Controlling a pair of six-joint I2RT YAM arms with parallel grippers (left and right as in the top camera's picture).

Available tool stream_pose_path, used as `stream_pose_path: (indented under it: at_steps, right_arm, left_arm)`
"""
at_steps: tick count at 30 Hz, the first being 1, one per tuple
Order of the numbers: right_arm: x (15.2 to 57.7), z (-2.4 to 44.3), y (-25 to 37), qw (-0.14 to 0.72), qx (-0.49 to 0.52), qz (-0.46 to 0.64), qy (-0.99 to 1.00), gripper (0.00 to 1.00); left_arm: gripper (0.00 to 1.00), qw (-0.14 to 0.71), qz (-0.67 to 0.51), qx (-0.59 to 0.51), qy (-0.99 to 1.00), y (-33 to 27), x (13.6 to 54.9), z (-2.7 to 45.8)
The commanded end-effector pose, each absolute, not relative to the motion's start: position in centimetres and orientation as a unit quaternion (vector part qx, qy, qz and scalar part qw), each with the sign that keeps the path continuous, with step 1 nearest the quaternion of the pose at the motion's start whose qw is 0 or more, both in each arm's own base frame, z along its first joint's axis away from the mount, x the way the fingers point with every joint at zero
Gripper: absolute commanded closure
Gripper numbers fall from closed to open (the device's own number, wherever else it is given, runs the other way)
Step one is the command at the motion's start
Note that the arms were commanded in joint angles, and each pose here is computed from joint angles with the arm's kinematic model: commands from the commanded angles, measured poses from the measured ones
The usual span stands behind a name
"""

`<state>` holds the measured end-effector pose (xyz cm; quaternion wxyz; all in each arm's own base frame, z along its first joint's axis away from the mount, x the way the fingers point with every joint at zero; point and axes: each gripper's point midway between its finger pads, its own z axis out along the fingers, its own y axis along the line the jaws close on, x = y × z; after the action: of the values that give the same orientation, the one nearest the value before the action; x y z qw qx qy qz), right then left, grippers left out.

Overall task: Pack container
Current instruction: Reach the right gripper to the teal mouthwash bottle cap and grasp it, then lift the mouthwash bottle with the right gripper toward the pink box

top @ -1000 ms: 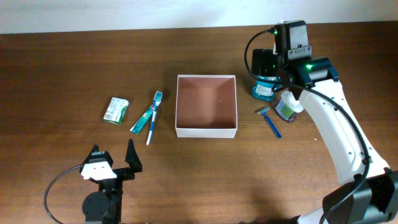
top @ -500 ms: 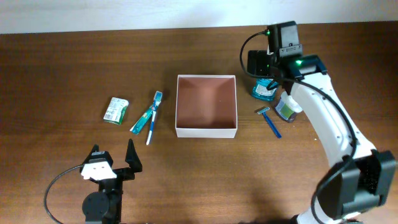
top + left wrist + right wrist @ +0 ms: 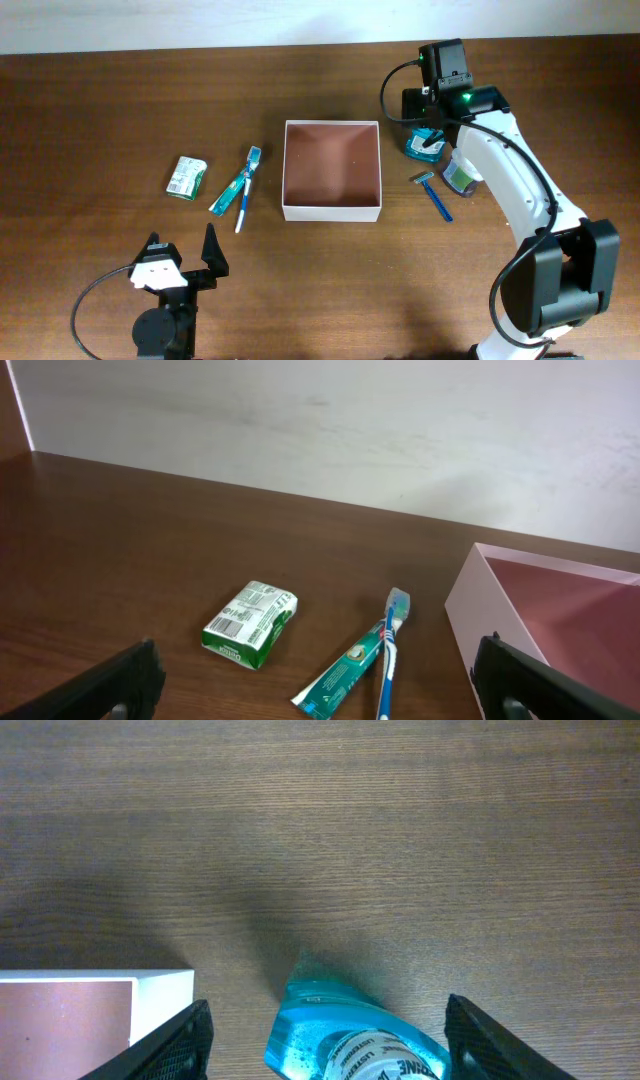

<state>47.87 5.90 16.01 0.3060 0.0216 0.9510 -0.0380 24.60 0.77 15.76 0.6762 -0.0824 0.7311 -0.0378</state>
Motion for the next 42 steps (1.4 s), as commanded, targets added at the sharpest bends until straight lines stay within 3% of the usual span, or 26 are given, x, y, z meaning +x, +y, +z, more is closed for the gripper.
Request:
stream_pose_path:
  at_steps: [1,12,17,23,29,42]
  right_arm:
    - [47.9,15.7,5.3,0.3,0.025,-0.046,0.953,0.35]
    - [47.0,15.1,2.9,0.277,0.065,-0.064,0.956,0.36]
    - [47.0,15.1,3.0,0.277,0.065,-0.064,0.956,0.56]
    - [46.9,15.1,3.1,0.276,0.063,-0.061,0.957,0.64]
    - [46.9,15.0,3.5,0.275,0.07,-0.049,0.958,0.8]
    - [47.7,17.3,3.6,0.3,0.073,-0.043,0.95,0.85]
  left_arm:
    - [0.01,0.678,-0.034,-0.073,0.731,0.7,24.6,15.7]
    - [0.01,0.678,-0.034,-0.073,0.731,0.7,24.6,15.7]
    - [0.01,0.678,-0.034,-0.073,0.731,0.7,24.6,15.7]
    - [0.01,0.678,-0.034,-0.073,0.731,0.7,24.6,15.7]
    - [0.01,0.678,-0.034,-0.073,0.731,0.7,24.6,15.7]
    - [0.01,0.678,-0.034,-0.073,0.731,0.7,24.6,15.6]
